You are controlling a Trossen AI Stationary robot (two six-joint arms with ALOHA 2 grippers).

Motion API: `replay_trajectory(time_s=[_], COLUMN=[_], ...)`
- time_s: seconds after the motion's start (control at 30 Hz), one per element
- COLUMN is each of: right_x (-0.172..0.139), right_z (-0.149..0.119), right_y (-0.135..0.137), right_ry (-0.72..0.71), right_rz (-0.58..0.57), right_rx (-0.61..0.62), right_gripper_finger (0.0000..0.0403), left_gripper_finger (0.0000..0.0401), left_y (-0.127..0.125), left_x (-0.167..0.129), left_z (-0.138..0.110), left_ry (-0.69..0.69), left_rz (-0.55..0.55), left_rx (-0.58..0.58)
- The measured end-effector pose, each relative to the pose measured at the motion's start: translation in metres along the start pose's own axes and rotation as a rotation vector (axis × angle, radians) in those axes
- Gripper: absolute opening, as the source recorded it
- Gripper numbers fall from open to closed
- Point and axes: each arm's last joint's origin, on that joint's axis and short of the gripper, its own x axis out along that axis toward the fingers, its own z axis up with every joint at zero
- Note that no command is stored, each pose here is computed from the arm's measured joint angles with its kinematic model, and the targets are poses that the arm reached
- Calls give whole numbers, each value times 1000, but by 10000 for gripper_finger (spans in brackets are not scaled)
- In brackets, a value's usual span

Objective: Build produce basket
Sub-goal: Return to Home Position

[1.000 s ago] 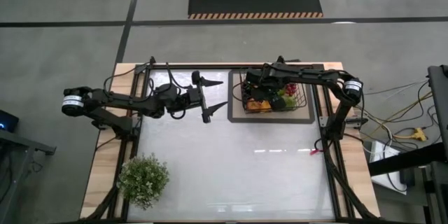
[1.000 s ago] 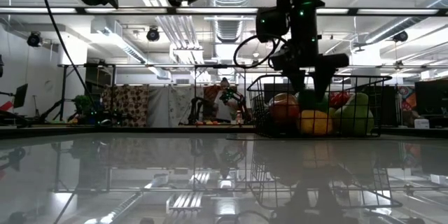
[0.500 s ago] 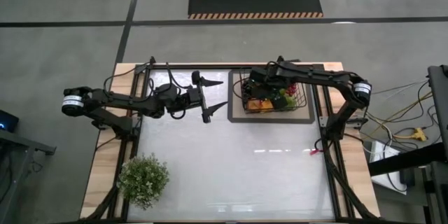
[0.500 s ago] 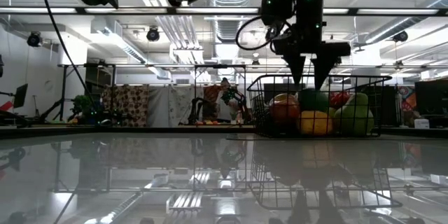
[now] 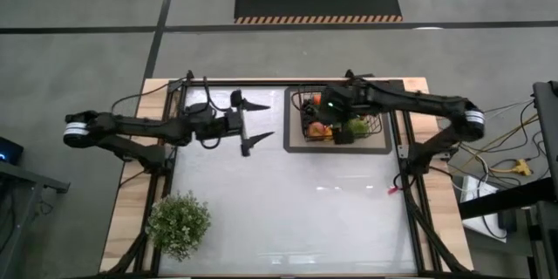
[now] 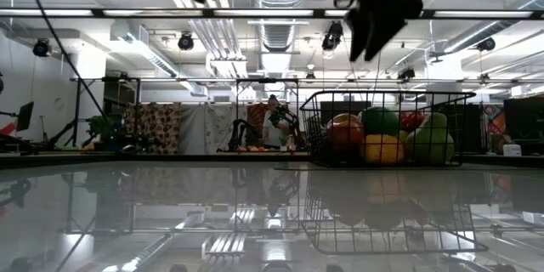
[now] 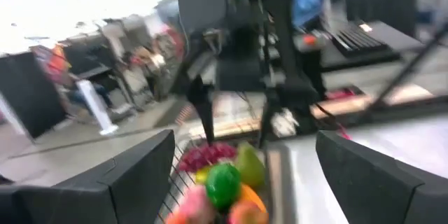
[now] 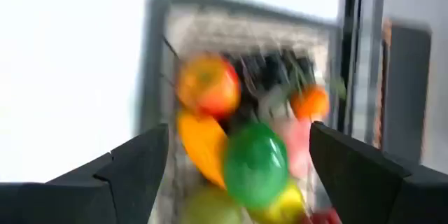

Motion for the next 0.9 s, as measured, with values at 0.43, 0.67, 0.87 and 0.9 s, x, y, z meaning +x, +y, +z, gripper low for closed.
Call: replay_trajectory(time_s=[0.43,0.67,0.87,0.9], right_x=[-12,16,31,32], right_z=[-20,-47,-72,-76], right_y=[103,115,111,110], right_ry=[-780,-1029,-1096,-1102], right_rz=[-41,-183,-227,-219], right_rx=[-126,-188,-198,-191], right_gripper_finger=[299,173,46,29], left_gripper_finger=[302,240,177,165], left_y=[-38,-30,-29,-28], left_x=[-103,-136,-153,-156], left_z=[-23,-33,-48,-50], left_ry=[87,-45,-71,-83], left_rz=[-377,-289,-251,-239], left_rx=[5,-13,-18,-20])
